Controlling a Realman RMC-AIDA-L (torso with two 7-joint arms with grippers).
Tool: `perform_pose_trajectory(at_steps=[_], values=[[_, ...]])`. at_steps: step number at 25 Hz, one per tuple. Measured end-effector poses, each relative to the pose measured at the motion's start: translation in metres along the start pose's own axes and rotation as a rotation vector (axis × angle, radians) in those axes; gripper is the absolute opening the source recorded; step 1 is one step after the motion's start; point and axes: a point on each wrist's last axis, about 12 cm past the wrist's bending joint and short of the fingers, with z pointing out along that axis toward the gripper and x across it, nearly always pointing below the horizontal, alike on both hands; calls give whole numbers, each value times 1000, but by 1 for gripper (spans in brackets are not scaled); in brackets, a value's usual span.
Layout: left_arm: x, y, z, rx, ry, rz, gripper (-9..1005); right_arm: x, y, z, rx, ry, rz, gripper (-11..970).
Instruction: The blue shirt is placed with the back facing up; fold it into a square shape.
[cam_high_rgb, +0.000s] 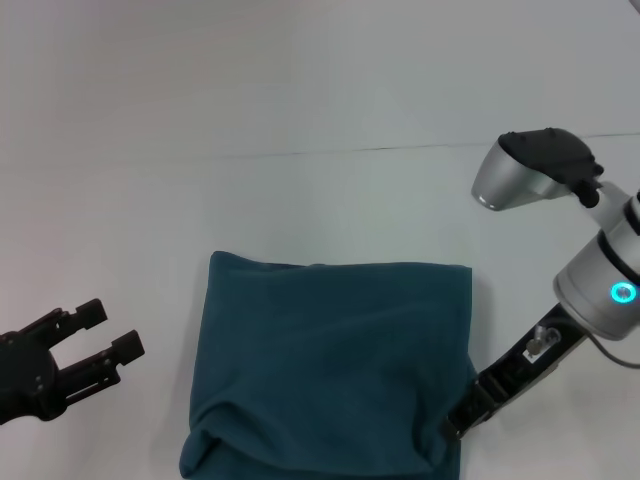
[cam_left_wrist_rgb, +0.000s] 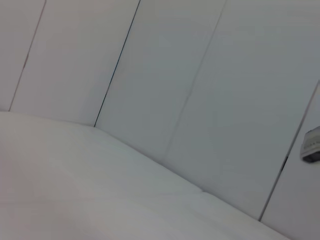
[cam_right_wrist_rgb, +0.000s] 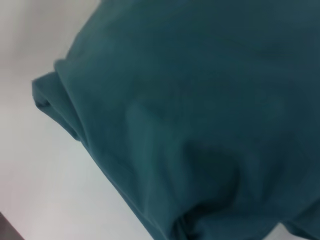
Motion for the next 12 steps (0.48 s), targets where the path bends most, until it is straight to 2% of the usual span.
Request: perform_pose_trajectory(at_steps=[2, 12], values=[[-1, 0, 2, 4, 0, 1, 833, -1, -2, 4, -7, 0, 6, 698], [-2, 3, 7, 4, 12, 11, 831, -5, -2, 18, -44, 9, 16, 664]])
